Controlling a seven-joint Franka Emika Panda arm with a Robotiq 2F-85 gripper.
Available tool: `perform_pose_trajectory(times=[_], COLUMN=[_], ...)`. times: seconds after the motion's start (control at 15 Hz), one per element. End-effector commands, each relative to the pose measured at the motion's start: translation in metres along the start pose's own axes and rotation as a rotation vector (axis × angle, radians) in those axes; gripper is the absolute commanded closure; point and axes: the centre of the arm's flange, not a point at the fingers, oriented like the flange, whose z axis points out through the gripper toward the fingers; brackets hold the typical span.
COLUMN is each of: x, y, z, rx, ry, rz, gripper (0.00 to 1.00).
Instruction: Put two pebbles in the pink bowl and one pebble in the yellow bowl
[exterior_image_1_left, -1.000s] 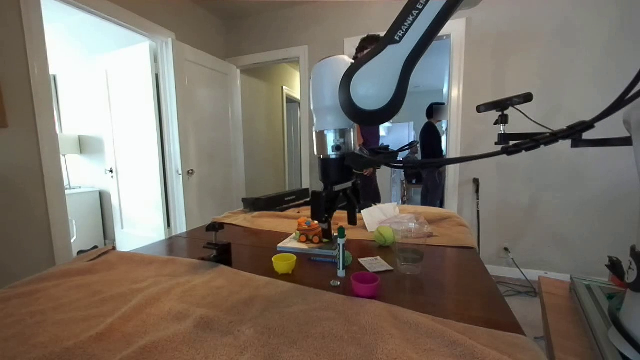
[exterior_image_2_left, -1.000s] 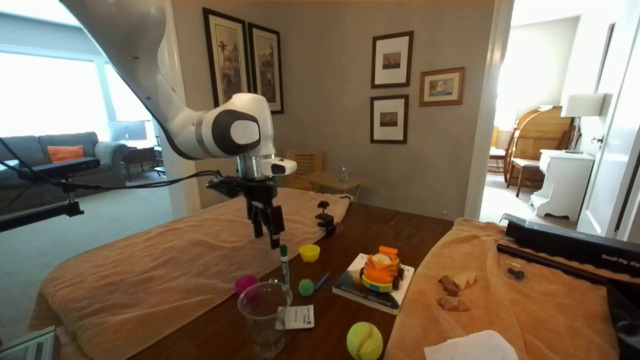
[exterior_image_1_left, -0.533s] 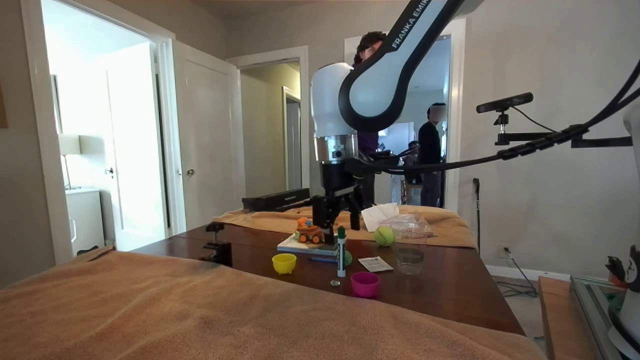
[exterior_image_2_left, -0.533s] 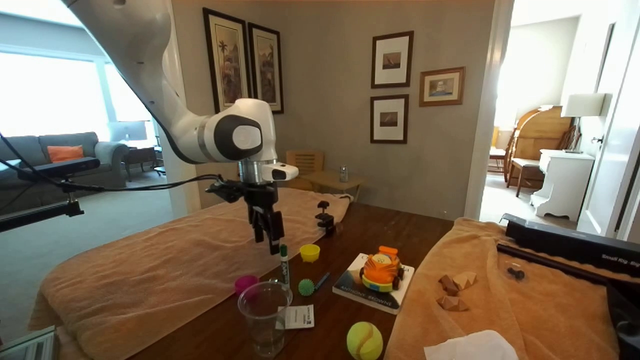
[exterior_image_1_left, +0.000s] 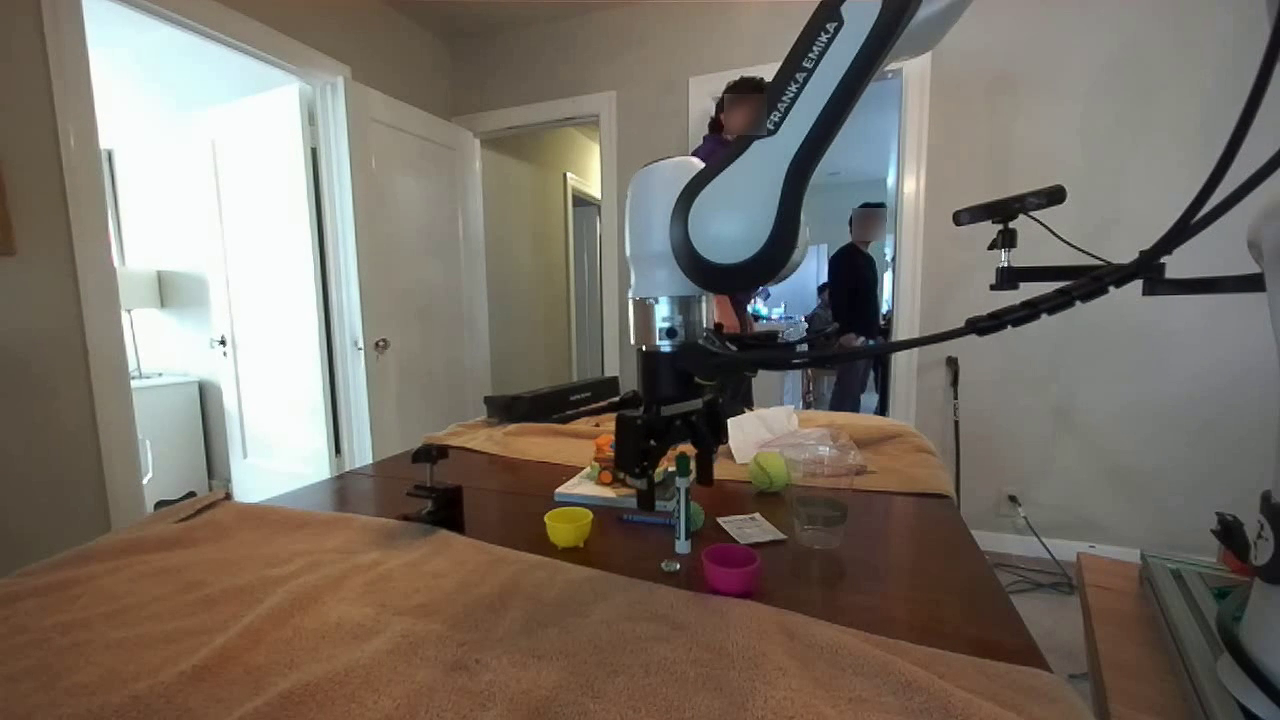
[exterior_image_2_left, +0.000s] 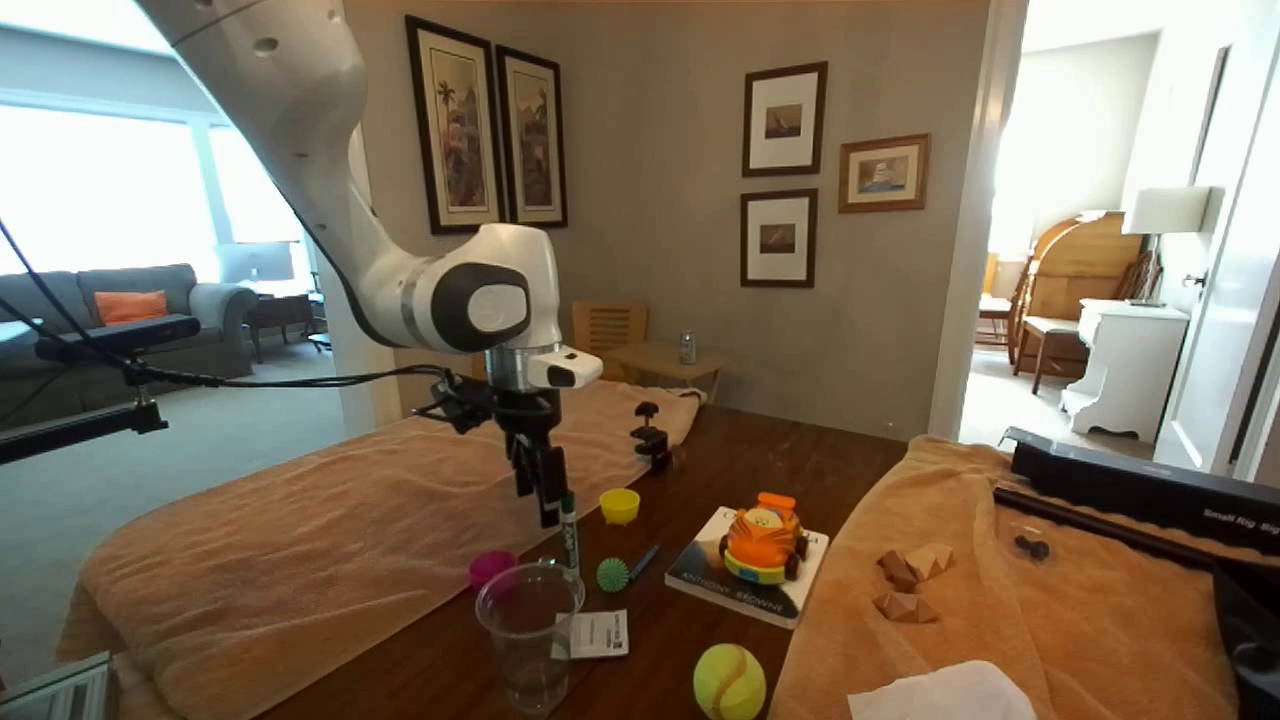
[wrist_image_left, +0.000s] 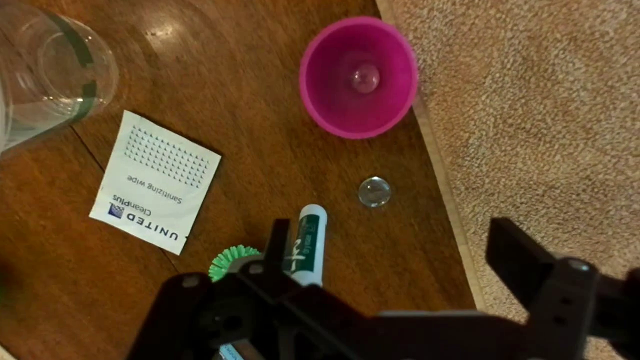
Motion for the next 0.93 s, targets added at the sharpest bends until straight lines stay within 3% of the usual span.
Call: perform_pose_trajectory(times=[0.0, 0.87], x=[0.004, 0.004], y=[0.006, 0.000], z=[0.018, 0.072], rx=[0.037, 0.026], ry=[0.009, 0.034], rz=[0.065, 0.092], gripper=[0.00, 0.00])
